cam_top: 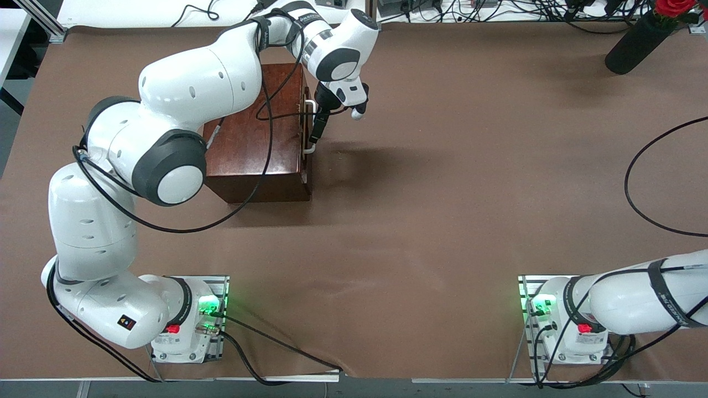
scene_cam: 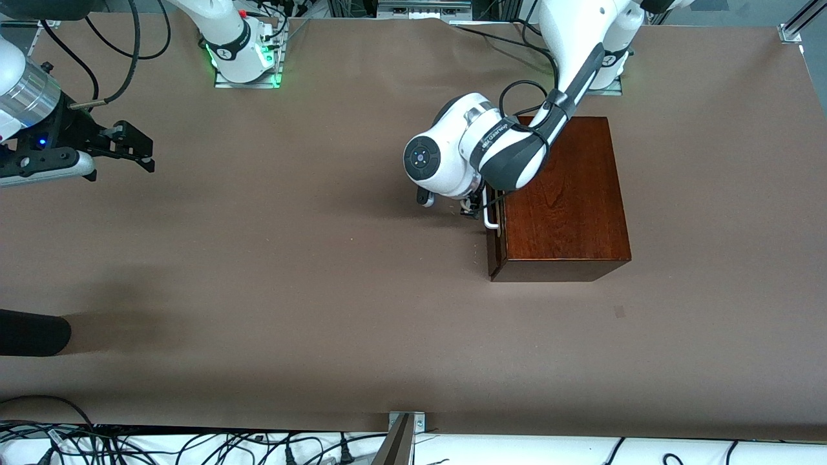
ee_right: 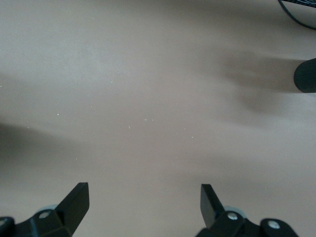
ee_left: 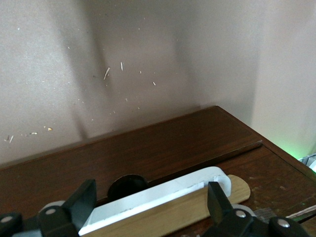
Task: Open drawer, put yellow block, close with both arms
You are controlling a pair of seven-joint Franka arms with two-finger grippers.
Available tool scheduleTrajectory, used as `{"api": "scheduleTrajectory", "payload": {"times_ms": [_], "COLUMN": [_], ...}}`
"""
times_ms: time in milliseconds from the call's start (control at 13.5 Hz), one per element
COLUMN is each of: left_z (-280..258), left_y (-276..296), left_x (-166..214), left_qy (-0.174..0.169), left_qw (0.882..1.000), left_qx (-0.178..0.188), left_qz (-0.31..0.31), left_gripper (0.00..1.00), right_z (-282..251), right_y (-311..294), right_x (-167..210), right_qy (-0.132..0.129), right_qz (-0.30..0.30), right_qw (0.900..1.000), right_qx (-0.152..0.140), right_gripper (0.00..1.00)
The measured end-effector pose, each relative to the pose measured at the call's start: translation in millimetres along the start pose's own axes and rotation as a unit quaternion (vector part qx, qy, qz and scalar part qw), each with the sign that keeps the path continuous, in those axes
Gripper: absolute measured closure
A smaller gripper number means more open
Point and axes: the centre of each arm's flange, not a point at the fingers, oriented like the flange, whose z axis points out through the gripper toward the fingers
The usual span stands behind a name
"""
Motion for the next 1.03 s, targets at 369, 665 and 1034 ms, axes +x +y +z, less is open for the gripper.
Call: {"api": "scheduleTrajectory", "payload": {"times_ms": [369, 665, 1034], "left_z": [-68.8, -136.8, -150.6], "left_y": [6.9, 3.8, -41.9], "left_x": [-8.2, -53.0, -213.2], "left_qy": [0.085, 0.14, 0.176], "left_qw": [0.993, 0.971, 0.936], "left_qx": [0.026, 0.067, 0.077], "left_qz": [-0.08, -0.183, -0.296], "left_gripper": [0.0, 0.0, 0.0], "right_z": [0.1, 0.1, 0.1], "right_y": [3.5, 3.8, 4.1], "right_x": [-0.3, -0.4, -0.4], "right_qy": [0.0, 0.0, 0.0], "right_qz": [0.003, 0.003, 0.004], "right_qw": [1.0, 1.0, 1.0], "right_qx": [0.0, 0.0, 0.0], "right_gripper": [0.0, 0.0, 0.0]}}
